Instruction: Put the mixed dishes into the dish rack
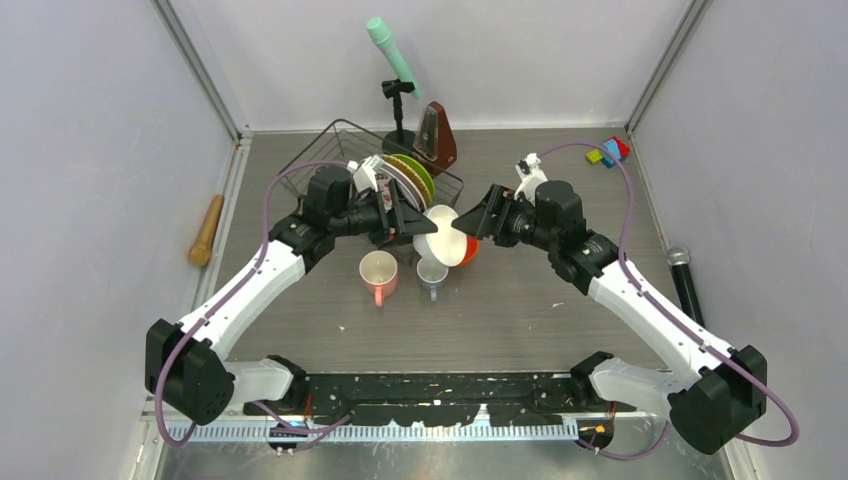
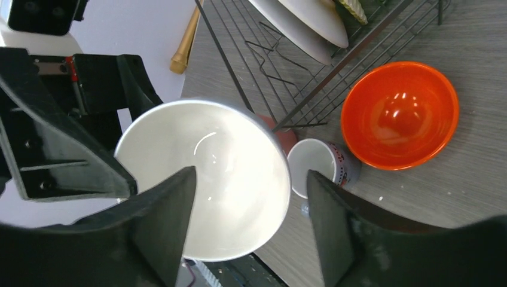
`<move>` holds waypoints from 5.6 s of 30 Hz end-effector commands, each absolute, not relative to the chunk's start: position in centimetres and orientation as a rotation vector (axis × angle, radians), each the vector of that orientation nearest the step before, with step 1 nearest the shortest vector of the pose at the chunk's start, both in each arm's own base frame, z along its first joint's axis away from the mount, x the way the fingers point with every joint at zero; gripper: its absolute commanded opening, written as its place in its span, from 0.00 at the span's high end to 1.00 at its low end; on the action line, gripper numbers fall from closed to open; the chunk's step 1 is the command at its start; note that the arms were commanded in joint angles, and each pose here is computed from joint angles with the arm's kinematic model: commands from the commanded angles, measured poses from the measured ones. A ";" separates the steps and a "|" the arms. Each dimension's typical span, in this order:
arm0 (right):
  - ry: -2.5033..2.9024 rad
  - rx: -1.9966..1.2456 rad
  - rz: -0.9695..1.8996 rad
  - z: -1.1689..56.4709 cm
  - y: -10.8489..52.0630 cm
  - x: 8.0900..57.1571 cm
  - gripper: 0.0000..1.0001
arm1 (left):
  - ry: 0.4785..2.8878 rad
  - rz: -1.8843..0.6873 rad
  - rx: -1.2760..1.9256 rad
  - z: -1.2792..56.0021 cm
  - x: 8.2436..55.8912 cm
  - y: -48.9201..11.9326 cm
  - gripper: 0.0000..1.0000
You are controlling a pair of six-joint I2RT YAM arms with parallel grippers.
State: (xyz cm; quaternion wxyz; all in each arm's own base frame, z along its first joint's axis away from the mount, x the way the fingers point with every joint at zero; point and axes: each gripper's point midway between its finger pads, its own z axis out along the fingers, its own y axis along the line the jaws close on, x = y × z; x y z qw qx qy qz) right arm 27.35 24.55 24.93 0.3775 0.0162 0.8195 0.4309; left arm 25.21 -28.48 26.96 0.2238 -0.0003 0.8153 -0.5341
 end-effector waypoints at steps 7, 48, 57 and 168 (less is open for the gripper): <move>1.912 0.008 1.042 30.7 22.9 27.3 0.16 | 2.124 -1.177 0.087 32.2 27.3 -23.1 1.00; 1.926 -0.042 0.935 32.8 20.0 24.3 0.17 | 1.836 0.423 0.706 28.2 50.3 -5.5 1.00; 2.083 0.059 0.849 29.1 20.0 26.0 0.18 | 1.833 0.405 0.826 25.2 50.8 -4.5 1.00; 2.400 0.411 0.843 17.8 26.2 35.5 0.98 | 1.598 0.379 1.415 14.2 47.6 -10.9 0.00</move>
